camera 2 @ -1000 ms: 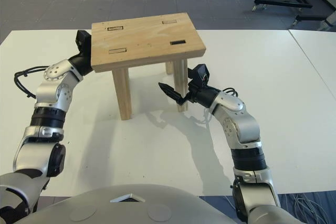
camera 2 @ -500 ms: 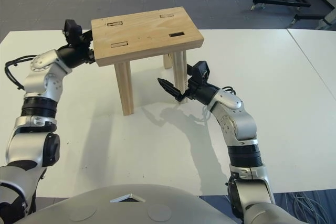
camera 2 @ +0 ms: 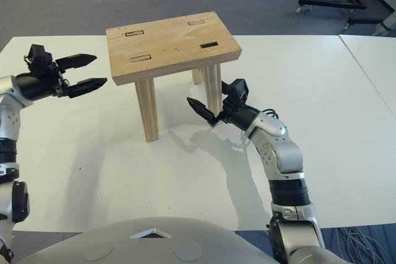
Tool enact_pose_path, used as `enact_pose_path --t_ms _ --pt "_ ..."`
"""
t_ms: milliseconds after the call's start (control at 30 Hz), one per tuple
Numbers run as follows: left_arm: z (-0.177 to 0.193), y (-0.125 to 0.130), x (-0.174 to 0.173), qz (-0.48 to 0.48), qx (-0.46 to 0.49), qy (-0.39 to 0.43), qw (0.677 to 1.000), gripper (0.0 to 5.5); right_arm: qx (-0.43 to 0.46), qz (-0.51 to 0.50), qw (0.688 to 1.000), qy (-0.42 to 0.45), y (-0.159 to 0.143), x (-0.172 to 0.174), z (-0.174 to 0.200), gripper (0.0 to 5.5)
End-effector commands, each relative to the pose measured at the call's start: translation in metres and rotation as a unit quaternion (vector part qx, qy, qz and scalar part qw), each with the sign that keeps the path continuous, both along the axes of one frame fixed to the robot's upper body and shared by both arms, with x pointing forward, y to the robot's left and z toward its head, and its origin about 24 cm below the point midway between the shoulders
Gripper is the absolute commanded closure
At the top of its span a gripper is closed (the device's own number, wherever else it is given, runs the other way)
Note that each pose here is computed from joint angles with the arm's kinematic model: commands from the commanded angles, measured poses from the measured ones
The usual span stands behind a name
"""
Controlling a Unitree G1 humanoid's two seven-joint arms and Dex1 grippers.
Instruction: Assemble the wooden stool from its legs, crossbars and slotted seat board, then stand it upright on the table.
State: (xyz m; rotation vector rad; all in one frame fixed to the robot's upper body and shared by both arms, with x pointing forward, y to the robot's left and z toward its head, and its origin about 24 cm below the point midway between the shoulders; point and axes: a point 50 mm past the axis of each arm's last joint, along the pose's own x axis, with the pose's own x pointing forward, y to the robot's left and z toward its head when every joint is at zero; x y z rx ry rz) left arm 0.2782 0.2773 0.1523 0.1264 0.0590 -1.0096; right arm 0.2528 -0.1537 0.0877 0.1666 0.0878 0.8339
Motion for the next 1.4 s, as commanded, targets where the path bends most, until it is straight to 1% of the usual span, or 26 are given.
enact_pose_path --t_ms 33,100,133,167,233,333,400,467,500,533,600,700,900,1067,1233,1400 --pt "0.032 0.013 -0.022 0.022 -0.048 -0.032 0.998 1.32 0.003 -0.034 0.999 -0.003 -0.015 -0.009 0.004 0.12" --pt "0.049 0.005 -0.032 0.002 -0.129 -0.048 0.99 1.32 0.013 -0.056 0.998 -0.017 -0.024 -0.011 0.011 0.12" --pt "0.059 -0.004 -0.04 -0.021 -0.178 -0.057 0.982 1.32 0.023 -0.069 0.997 -0.031 -0.03 -0.013 0.017 0.12" --pt "0.066 -0.018 -0.047 -0.048 -0.215 -0.065 0.973 1.32 0.034 -0.086 0.994 -0.051 -0.038 -0.016 0.025 0.12" --pt "0.071 -0.042 -0.057 -0.075 -0.252 -0.073 0.962 1.32 0.053 -0.112 0.989 -0.081 -0.05 -0.02 0.037 0.12" --pt "0.065 -0.076 -0.06 -0.016 -0.287 -0.102 0.952 1.32 0.072 -0.163 0.974 -0.137 -0.061 -0.026 0.056 0.12" --pt "0.062 -0.09 -0.057 0.063 -0.303 -0.131 0.942 1.32 0.081 -0.193 0.961 -0.181 -0.061 -0.027 0.07 0.12" --pt "0.064 -0.1 -0.049 0.149 -0.309 -0.164 0.925 1.32 0.087 -0.213 0.948 -0.221 -0.048 -0.026 0.082 0.12" --pt "0.065 -0.106 -0.046 0.174 -0.305 -0.174 0.92 1.32 0.091 -0.221 0.942 -0.235 -0.041 -0.026 0.086 0.12" --pt "0.064 -0.112 -0.045 0.19 -0.289 -0.186 0.92 1.32 0.1 -0.228 0.937 -0.246 -0.034 -0.026 0.09 0.12" --pt "0.058 -0.125 -0.048 0.19 -0.267 -0.194 0.925 1.32 0.102 -0.23 0.931 -0.263 -0.016 -0.027 0.093 0.12" --pt "0.052 -0.131 -0.051 0.199 -0.264 -0.193 0.924 1.32 0.097 -0.226 0.928 -0.279 0.0 -0.027 0.095 0.12" --pt "0.039 -0.137 -0.049 0.234 -0.24 -0.208 0.919 1.32 0.092 -0.241 0.925 -0.28 0.009 -0.013 0.087 0.12" --pt "0.021 -0.14 -0.04 0.276 -0.199 -0.218 0.915 1.32 0.103 -0.221 0.929 -0.28 0.018 -0.005 0.087 0.12" --pt "0.004 -0.138 -0.033 0.322 -0.133 -0.233 0.908 1.32 0.102 -0.203 0.933 -0.281 0.024 0.001 0.088 0.12" --pt "0.005 -0.13 -0.02 0.374 -0.111 -0.249 0.886 1.32 0.101 -0.208 0.93 -0.285 0.025 -0.001 0.088 0.12"
